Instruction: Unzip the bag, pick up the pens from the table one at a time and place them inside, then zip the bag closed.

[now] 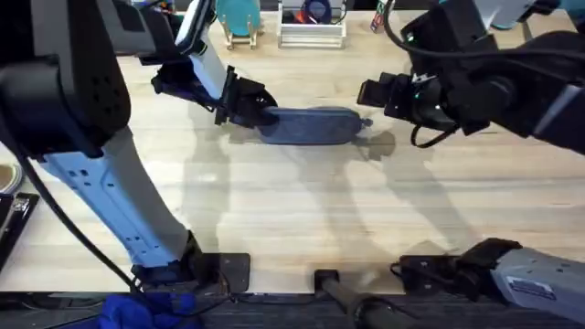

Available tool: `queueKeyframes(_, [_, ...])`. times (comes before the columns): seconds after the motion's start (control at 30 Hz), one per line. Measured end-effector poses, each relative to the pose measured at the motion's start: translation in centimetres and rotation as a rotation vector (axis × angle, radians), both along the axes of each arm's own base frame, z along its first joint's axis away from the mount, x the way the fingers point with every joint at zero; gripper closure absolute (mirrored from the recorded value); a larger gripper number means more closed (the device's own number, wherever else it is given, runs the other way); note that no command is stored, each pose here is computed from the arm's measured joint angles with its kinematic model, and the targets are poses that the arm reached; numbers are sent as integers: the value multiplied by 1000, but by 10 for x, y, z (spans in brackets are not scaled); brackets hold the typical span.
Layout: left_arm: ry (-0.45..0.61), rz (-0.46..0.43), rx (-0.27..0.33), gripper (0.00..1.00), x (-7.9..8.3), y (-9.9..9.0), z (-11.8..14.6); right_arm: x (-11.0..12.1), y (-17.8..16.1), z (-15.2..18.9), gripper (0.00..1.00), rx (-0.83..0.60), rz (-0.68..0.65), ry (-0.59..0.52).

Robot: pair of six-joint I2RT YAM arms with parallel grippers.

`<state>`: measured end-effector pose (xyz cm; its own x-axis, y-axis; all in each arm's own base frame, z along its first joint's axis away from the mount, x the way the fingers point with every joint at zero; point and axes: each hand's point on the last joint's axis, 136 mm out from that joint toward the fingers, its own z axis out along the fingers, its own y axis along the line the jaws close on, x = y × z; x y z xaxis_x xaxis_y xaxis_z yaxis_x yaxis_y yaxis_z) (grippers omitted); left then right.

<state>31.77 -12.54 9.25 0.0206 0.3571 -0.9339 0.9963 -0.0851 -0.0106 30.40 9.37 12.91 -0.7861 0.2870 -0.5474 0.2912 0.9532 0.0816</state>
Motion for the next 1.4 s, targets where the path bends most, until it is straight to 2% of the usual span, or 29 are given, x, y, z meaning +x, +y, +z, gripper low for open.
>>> queueKeyframes(0.03, [0, 0, 0, 952, 0, 0, 0, 0, 0, 2, 5, 1, 3, -6])
queueKeyframes(0.07, [0, 0, 0, 863, 0, 0, 0, 0, 0, 3, 5, 0, 6, -9])
queueKeyframes(0.23, [1, 4, -4, 82, 0, 0, 1, -2, -1, 3, 5, -7, 13, -2])
queueKeyframes(0.27, [3, 5, -5, 29, 0, 0, 1, -2, -1, 2, 6, -8, 13, 1])
queueKeyframes(0.5, [71, 23, -15, 5, -5, 5, 7, -3, -2, 1, 6, -28, 39, 10])
queueKeyframes(0.73, [196, 51, -33, 4, -13, 11, 25, -3, -2, 1, 5, -45, 65, 13])
queueKeyframes(0.93, [205, 77, -56, 4, -9, 14, 30, 0, 0, 6, 5, -67, 107, 5])
queueKeyframes(1.17, [201, 112, -111, 5, -2, 11, 39, 6, 3, 12, 6, -70, 130, -24])
queueKeyframes(1.3, [327, 178, -186, 4, 0, 7, 56, 12, 6, 16, 5, -70, 146, -51])
queueKeyframes(1.4, [346, 208, -213, 5, 6, 7, 59, 17, 9, 19, 6, -64, 154, -79])
